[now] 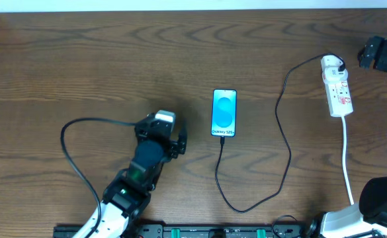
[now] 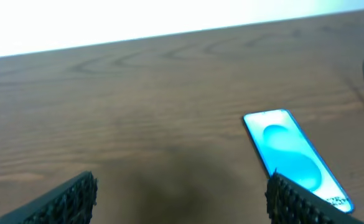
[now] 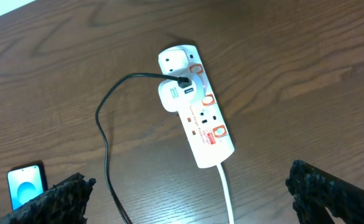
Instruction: Plug charger to phone and switch on socket
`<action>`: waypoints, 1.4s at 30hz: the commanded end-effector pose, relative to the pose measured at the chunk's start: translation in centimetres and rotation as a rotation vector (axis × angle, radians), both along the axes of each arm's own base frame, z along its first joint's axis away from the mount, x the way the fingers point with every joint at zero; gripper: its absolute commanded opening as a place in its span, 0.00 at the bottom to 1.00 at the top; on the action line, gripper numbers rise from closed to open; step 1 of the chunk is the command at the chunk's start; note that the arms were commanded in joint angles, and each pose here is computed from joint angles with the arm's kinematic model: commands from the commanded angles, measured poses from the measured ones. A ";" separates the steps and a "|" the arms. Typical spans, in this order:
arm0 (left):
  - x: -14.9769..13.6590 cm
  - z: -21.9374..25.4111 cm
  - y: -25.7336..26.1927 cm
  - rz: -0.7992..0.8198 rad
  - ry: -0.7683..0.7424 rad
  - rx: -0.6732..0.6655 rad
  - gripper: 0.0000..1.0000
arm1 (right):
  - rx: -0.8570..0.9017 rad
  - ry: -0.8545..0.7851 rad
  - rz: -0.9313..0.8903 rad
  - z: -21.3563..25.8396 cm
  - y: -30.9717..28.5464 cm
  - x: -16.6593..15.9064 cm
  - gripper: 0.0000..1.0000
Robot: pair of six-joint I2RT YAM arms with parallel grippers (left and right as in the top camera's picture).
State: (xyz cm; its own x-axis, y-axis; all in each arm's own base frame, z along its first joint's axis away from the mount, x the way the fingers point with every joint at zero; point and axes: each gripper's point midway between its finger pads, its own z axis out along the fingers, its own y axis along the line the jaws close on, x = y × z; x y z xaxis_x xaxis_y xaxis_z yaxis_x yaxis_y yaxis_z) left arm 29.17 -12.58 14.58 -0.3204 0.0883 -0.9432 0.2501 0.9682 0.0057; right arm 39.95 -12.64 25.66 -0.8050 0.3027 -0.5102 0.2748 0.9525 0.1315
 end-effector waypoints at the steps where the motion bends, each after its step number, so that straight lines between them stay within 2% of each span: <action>1: -0.2 -0.2 2.1 0.044 -0.059 0.006 0.86 | -0.008 -0.026 -0.011 1.1 -0.1 0.0 0.99; 16: -2.1 1.6 8.8 0.181 -0.260 -0.103 0.87 | -0.008 -0.026 -0.011 1.1 -0.1 0.0 0.99; 25: -3.5 0.2 11.0 0.232 -0.211 -0.088 0.87 | -0.007 -0.025 -0.011 1.1 -0.1 0.0 0.99; 29: -4.6 -2.3 11.9 0.267 -0.113 -0.062 0.86 | -0.008 -0.025 -0.011 1.1 -0.1 0.0 0.99; 42: -4.7 -2.1 12.2 0.275 -0.124 -0.061 0.87 | -0.008 -0.025 -0.011 1.1 -0.1 0.0 0.99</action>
State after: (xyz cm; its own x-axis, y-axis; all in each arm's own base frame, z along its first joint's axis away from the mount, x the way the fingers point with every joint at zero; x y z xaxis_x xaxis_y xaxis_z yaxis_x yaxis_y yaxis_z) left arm 24.65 -0.61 14.25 -0.1513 -0.0563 -0.9869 -0.0095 0.9984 -0.0554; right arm 39.94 -12.65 25.65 -0.8051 0.3032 -0.5098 0.2754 0.9523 0.1314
